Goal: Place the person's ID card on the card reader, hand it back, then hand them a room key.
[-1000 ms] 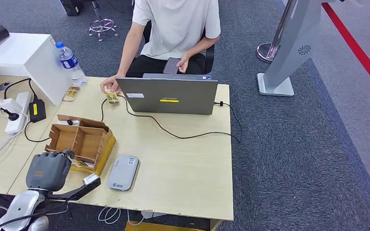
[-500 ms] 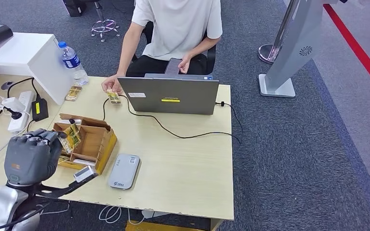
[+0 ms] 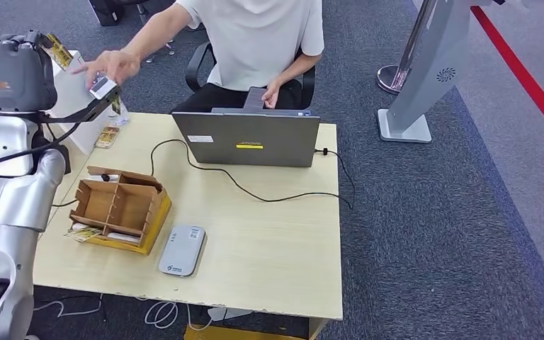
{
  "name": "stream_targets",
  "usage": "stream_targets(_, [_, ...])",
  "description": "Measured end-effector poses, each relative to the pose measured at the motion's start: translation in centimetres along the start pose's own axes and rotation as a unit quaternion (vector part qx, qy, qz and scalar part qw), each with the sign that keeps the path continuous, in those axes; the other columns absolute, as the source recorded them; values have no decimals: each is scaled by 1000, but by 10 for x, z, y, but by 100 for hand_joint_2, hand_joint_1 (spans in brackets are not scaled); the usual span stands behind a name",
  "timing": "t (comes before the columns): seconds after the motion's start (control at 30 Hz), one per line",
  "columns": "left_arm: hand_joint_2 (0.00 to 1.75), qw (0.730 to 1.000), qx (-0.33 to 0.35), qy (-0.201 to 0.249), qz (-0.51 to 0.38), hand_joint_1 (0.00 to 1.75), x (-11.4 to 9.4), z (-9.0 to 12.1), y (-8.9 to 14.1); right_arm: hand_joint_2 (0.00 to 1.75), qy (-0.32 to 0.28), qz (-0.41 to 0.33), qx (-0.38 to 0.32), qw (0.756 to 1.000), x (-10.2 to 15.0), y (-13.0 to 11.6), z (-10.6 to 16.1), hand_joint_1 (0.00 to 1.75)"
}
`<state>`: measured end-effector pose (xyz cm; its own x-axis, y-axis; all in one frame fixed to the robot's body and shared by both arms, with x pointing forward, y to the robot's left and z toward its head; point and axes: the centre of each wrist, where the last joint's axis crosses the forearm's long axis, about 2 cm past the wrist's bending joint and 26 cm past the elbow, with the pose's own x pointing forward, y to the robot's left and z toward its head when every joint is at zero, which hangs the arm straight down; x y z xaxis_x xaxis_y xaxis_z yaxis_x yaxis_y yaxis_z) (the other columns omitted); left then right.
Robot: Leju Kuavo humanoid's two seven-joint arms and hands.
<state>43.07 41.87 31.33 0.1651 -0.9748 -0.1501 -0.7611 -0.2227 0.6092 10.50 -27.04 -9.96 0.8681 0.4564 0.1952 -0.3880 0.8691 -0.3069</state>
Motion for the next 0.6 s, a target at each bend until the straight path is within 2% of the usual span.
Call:
stream_targets(0.03, [175, 1000, -11, 7, -3, 175, 0, -5, -5, 0, -1, 1, 1, 1000, 1, 0, 0, 0])
stream_targets(0.17, [175, 998, -49, 25, -12, 0, 0, -16, -18, 0, -2, 3, 3, 1000, 4, 2, 1, 0])
stream_targets(0.37, [175, 994, -95, 45, -4, 0, -5, -8, -34, 0, 0, 4, 4, 1000, 5, 3, 1, 0])
stream_targets(0.6, [175, 991, -122, 47, 5, 0, -17, 9, -44, 0, 0, -2, 3, 1000, 4, 4, 1, 0])
